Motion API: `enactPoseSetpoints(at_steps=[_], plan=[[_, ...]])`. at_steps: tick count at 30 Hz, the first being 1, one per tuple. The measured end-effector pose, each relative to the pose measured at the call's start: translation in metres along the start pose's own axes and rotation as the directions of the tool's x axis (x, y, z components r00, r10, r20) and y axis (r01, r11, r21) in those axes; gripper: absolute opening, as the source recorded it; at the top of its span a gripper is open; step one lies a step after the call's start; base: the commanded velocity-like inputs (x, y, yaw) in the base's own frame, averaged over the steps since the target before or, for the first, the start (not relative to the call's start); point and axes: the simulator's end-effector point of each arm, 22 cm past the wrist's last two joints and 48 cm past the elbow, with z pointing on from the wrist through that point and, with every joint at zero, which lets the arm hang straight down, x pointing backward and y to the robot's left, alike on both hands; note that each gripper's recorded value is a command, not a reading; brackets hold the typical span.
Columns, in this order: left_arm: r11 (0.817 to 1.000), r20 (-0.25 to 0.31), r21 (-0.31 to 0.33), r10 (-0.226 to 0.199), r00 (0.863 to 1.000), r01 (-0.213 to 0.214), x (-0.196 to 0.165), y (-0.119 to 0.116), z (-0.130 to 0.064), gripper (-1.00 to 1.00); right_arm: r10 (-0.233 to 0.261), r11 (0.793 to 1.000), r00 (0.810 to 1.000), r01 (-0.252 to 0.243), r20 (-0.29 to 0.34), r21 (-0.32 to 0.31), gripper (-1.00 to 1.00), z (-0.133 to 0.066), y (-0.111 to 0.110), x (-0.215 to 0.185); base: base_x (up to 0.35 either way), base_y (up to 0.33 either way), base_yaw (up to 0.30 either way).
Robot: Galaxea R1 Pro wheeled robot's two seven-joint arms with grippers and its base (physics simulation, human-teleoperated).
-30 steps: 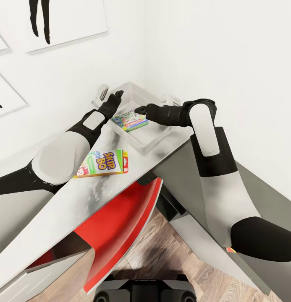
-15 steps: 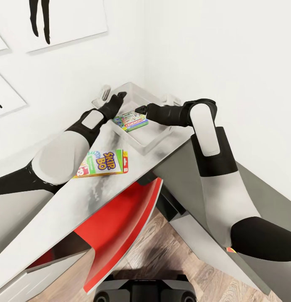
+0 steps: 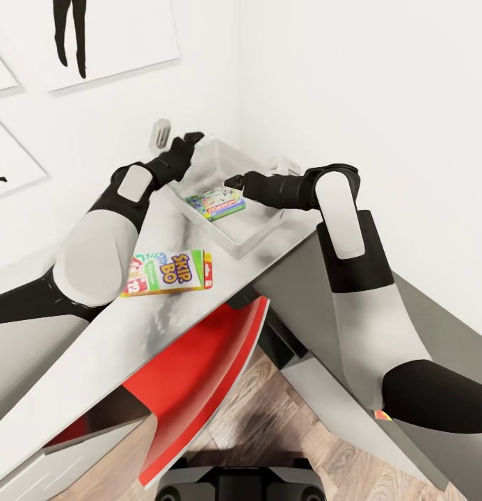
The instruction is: Put all the toys in the child's room - the three board games (two on the bed and one on the table), the two jigsaw puzzles on the table, and the tennis ball on the table - inside the toy box on the table in the child's room.
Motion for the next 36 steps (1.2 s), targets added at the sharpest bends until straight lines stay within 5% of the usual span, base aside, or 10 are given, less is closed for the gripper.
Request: enactPoseSetpoints(at_steps=[17,36], plan=[[0.999,0.032,0.045,0.024,0.999,-0.026,-0.033,-0.035,-0.015,1.0,-0.015,1.0,1.0,0.015,0.022,-0.005,1.0,-0.013,0.013,-0.012,0.0,0.0,0.0],[0.997,-0.029,0.08,0.023,0.999,-0.021,-0.044,-0.068,-0.035,1.0,-0.031,0.999,0.998,0.031,0.046,-0.009,1.0,-0.027,0.026,-0.025,0.0,0.0,0.0]])
